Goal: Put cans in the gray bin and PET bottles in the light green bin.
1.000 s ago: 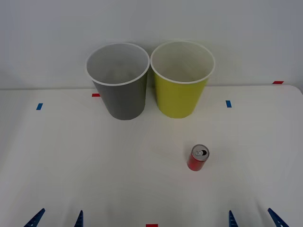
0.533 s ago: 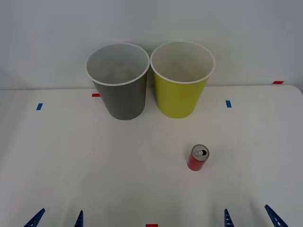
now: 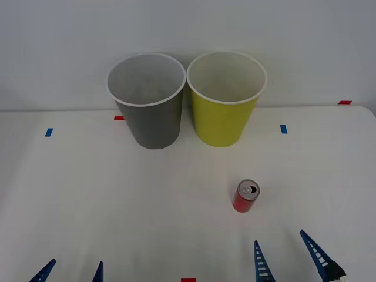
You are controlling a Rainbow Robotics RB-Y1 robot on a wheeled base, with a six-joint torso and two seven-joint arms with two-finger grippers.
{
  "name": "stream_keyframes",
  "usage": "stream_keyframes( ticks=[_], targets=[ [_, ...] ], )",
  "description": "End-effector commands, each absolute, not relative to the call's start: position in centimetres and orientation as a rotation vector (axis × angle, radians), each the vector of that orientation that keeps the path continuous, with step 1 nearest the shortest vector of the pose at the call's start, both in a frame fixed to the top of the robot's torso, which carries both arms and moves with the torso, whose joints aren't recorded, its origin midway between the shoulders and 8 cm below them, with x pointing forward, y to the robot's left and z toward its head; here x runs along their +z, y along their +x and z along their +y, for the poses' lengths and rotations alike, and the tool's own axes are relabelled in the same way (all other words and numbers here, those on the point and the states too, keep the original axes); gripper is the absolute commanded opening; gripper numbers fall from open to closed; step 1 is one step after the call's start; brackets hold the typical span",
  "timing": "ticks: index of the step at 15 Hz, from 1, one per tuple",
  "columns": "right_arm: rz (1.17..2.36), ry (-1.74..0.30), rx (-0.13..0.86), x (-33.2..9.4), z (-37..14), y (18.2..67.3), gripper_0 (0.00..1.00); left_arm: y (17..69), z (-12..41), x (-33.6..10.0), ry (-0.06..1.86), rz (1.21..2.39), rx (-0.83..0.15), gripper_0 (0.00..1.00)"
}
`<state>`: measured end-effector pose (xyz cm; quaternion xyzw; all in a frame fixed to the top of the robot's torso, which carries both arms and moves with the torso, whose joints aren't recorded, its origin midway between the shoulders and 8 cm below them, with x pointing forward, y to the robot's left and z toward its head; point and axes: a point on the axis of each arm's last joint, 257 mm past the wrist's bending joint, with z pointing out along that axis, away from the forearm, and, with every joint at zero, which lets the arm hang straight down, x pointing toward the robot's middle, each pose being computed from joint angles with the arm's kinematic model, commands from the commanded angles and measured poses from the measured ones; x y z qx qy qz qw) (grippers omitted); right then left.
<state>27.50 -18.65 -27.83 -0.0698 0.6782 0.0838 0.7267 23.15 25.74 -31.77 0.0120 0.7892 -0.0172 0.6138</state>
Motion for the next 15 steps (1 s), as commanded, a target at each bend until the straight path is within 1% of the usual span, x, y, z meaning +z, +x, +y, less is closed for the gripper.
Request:
stream_keyframes(
  ticks=[1,4,9,15],
  targets=[
    [1.477,-0.172,0.196,-28.1,-17.7,29.0,1.00,23.1,25.7,-31.8,0.028,1.819,-0.040,1.00],
    [1.472,-0.180,0.196,-28.0,-16.8,30.9,1.00,23.1,25.7,-31.8,0.028,1.819,-0.040,1.00],
    [1.432,-0.203,0.191,-27.6,-15.6,33.6,1.00,23.1,25.7,-31.8,0.028,1.819,-0.040,1.00],
    [1.427,-0.221,0.183,-28.3,-15.2,35.2,1.00,23.1,25.7,-31.8,0.028,1.819,-0.040,1.00]
  ],
)
